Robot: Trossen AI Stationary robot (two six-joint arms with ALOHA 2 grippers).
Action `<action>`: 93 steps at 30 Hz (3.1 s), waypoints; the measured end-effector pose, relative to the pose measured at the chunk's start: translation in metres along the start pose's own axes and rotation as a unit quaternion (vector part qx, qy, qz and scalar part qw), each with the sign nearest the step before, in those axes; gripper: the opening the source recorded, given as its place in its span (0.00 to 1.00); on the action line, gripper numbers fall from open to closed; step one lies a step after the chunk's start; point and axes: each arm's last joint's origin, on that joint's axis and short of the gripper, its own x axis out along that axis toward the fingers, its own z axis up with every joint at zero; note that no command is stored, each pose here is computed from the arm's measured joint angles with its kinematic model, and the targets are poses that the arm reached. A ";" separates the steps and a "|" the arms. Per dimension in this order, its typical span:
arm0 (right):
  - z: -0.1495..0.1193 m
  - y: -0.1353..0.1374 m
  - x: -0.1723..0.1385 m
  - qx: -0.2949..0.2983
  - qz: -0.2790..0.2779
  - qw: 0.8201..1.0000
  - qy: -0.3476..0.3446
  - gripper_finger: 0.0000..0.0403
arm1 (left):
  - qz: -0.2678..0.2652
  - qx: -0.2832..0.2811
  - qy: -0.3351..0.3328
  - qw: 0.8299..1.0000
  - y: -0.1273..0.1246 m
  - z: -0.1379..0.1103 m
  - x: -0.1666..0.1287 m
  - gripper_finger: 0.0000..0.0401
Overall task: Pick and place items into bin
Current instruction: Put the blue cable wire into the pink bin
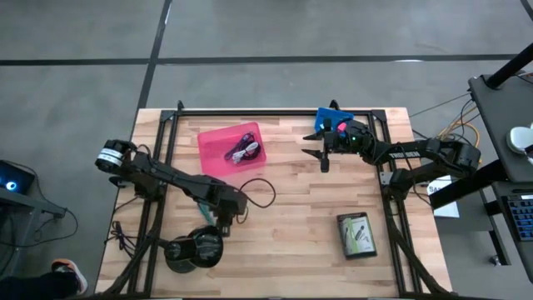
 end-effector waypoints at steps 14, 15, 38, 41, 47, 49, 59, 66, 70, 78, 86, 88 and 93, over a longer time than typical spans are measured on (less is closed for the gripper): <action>0.000 0.000 0.000 0.000 0.000 1.000 0.000 0.49 | -0.077 0.038 0.049 0.995 -0.011 -0.001 -0.009 0.48; 0.000 0.000 0.000 0.000 0.000 1.000 0.000 0.49 | -0.075 0.037 0.060 0.995 -0.011 -0.003 -0.009 0.48; 0.000 0.000 0.000 0.000 0.000 1.000 0.000 0.49 | -0.013 0.063 0.178 0.982 0.002 -0.031 0.010 0.48; 0.000 0.000 0.000 0.000 0.000 1.000 0.000 0.49 | -0.003 0.066 0.173 0.983 0.004 -0.032 0.016 0.48; 0.000 0.000 0.000 -0.001 0.000 1.000 0.000 0.49 | -0.004 0.076 0.178 0.981 0.008 -0.036 0.027 0.48; 0.000 0.000 0.000 -0.002 0.000 1.000 0.000 0.49 | -0.006 0.086 0.179 0.980 0.008 -0.036 0.027 0.48; 0.000 0.000 0.000 -0.001 0.000 1.000 0.000 0.49 | 0.009 0.089 0.176 0.980 0.010 -0.037 0.028 0.20; 0.000 0.000 0.000 0.000 0.001 1.000 0.000 0.49 | 0.030 0.094 0.168 0.981 0.010 -0.035 0.026 0.04; 0.000 0.000 0.000 0.000 0.000 1.000 0.000 0.49 | 0.039 0.100 0.147 0.983 0.009 -0.026 0.021 0.04; 0.000 0.000 0.000 0.000 0.001 1.000 0.001 0.49 | 0.071 0.216 -0.046 0.973 -0.006 0.029 -0.006 0.03; -0.002 0.000 0.000 0.002 0.002 1.000 0.008 0.49 | 0.272 0.230 -0.163 0.920 0.008 0.062 -0.051 0.03; -0.002 0.000 0.000 0.002 0.002 1.000 0.009 0.49 | 0.325 0.204 -0.162 0.909 0.019 0.064 -0.057 0.03; -0.002 0.000 0.000 0.003 0.003 1.000 0.010 0.49 | 0.466 0.100 -0.160 0.864 0.046 0.063 -0.065 0.03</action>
